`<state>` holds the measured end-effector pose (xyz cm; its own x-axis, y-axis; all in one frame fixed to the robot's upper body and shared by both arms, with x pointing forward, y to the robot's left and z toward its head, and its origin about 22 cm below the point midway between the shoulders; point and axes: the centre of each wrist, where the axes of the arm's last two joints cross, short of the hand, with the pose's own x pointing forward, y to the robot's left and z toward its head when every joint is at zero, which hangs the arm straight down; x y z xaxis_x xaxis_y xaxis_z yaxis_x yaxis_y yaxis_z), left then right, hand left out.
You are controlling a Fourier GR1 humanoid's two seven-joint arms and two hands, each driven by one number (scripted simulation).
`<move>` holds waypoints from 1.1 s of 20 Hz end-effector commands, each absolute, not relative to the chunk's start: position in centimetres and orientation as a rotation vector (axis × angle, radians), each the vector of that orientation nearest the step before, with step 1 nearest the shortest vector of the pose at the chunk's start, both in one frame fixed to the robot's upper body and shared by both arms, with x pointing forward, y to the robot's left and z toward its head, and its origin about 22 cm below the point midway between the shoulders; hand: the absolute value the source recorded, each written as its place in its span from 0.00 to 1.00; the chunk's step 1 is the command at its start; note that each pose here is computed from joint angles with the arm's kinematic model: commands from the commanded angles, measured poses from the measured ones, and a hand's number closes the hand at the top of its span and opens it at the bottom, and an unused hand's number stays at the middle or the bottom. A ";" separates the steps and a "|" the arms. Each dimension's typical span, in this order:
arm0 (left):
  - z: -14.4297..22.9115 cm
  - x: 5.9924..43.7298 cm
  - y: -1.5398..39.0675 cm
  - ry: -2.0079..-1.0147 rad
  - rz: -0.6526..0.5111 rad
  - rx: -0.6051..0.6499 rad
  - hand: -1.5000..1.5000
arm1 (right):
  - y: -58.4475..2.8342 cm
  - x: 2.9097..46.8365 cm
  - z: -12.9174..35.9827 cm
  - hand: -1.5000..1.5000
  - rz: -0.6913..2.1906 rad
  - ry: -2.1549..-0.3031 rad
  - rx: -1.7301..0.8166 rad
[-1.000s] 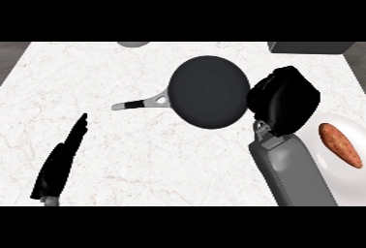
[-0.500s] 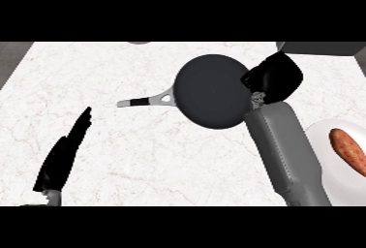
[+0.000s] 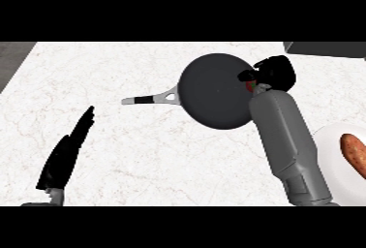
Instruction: Pick the tomato from the plate and place it in the pan
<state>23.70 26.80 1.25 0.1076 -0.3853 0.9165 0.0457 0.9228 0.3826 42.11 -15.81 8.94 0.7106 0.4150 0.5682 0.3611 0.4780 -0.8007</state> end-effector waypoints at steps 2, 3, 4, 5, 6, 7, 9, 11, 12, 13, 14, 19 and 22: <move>1.4 24.7 26.5 -1.434 -0.338 0.286 0.50 | -16.7 42.6 7.8 0.00 -0.300 -0.854 -0.951; 1.4 24.4 24.7 -1.442 -0.341 0.256 0.50 | -16.3 42.7 7.6 0.00 -0.331 -0.895 -0.963; 1.3 23.9 25.9 -1.438 -0.332 0.273 0.50 | -15.8 43.0 8.3 0.00 -0.352 -0.963 -0.993; 2.2 24.1 26.0 -1.439 -0.365 0.263 0.50 | -16.0 43.0 8.2 0.00 -0.381 -1.006 -1.025; 0.9 24.4 25.6 -1.425 -0.306 0.275 0.50 | -15.4 43.4 9.0 0.00 -0.398 -1.048 -1.037; 1.6 24.0 26.0 -1.435 -0.333 0.294 0.50 | -15.8 43.1 8.1 0.00 -0.434 -1.086 -1.084; 1.9 24.1 26.7 -1.439 -0.351 0.271 0.50 | -15.5 43.4 8.3 0.00 -0.515 -1.140 -1.124; 0.7 23.6 27.9 -1.422 -0.328 0.317 0.50 | -16.3 43.1 7.4 0.00 -0.599 -1.159 -1.154; 0.8 24.0 26.0 -1.416 -0.320 0.290 0.50 | -16.8 43.0 7.0 0.00 -0.640 -1.162 -1.166; 1.1 23.7 27.1 -1.413 -0.310 0.311 0.50 | -15.9 43.6 8.3 0.00 -0.686 -1.189 -1.170; 0.7 23.5 27.1 -1.406 -0.305 0.295 0.50 | -16.5 43.1 6.8 0.00 -0.719 -1.169 -1.182; 0.5 23.0 27.8 -1.396 -0.287 0.332 0.50 | -18.1 42.3 5.4 0.00 -0.916 -1.162 -1.239; 1.2 23.7 28.6 -1.374 -0.251 0.341 0.50 | -18.1 41.0 4.1 0.00 -0.912 -1.184 -1.234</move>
